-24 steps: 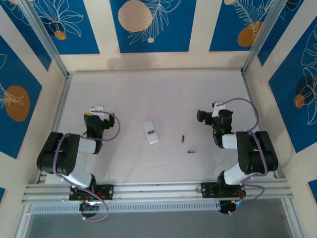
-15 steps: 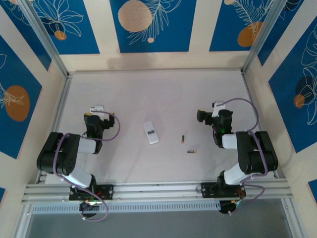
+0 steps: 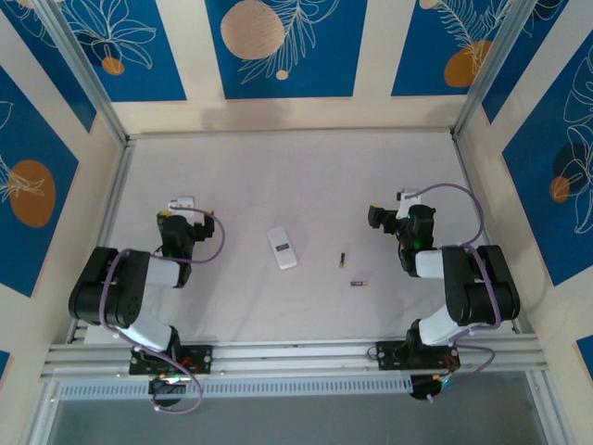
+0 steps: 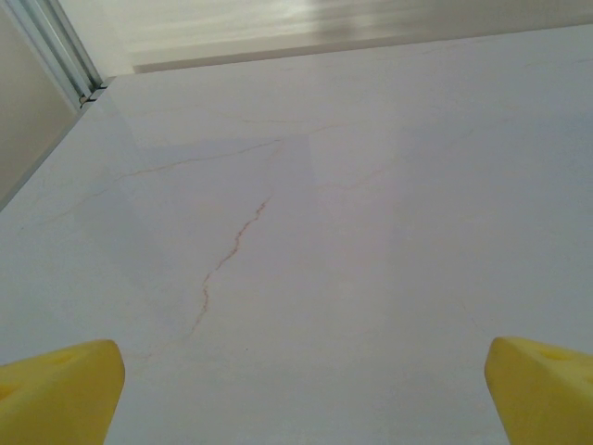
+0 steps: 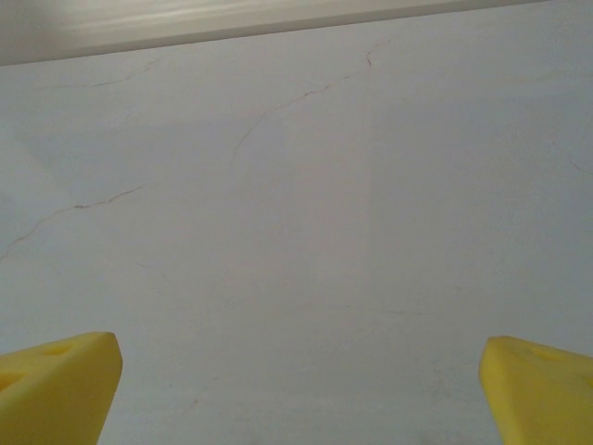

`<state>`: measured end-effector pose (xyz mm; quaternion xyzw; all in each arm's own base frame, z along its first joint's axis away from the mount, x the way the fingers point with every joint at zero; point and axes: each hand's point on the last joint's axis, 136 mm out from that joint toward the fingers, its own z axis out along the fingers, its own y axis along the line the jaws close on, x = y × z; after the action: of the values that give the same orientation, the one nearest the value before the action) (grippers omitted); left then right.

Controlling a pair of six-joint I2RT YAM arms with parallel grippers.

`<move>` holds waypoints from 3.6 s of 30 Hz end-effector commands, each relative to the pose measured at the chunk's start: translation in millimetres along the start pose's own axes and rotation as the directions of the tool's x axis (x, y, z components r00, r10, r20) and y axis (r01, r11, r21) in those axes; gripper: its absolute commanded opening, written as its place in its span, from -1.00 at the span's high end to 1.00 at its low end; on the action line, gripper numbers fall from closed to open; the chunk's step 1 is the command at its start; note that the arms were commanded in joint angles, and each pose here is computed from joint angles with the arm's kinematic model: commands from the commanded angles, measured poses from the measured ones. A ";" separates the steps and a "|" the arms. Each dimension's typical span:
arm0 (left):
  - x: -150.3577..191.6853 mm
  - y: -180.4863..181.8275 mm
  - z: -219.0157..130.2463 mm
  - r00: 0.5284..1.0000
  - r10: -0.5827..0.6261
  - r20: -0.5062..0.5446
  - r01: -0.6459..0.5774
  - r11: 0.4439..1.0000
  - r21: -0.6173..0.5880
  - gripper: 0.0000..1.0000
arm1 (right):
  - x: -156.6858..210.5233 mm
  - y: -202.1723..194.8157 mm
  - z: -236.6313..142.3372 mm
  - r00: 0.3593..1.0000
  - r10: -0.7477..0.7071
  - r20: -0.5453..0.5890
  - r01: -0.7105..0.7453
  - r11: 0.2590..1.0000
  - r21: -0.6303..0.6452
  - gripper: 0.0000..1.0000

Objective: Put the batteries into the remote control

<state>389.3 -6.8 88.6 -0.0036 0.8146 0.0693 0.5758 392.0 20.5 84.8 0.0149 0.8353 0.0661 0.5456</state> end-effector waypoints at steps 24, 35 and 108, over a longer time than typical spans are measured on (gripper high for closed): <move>-105.5 -5.8 -96.0 0.828 -0.508 -0.237 0.535 0.842 0.064 -1.00 | -83.4 13.1 -96.4 0.778 0.616 -0.123 -0.623 0.782 -0.023 -0.99; -76.2 -138.5 -74.2 0.847 -0.312 -0.431 0.487 0.781 0.391 -1.00 | -4.5 168.5 -142.3 0.823 0.377 -0.425 -0.488 0.853 -0.187 -0.99; 60.7 -208.7 -111.1 0.785 0.141 -0.603 0.234 0.834 0.499 -0.26 | 123.7 245.4 -99.0 0.525 0.283 -0.803 -0.433 0.901 0.034 0.07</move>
<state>281.1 -221.4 46.1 0.0931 0.9393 -0.2120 0.2533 244.5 265.4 46.6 0.1076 0.9544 0.2530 0.1164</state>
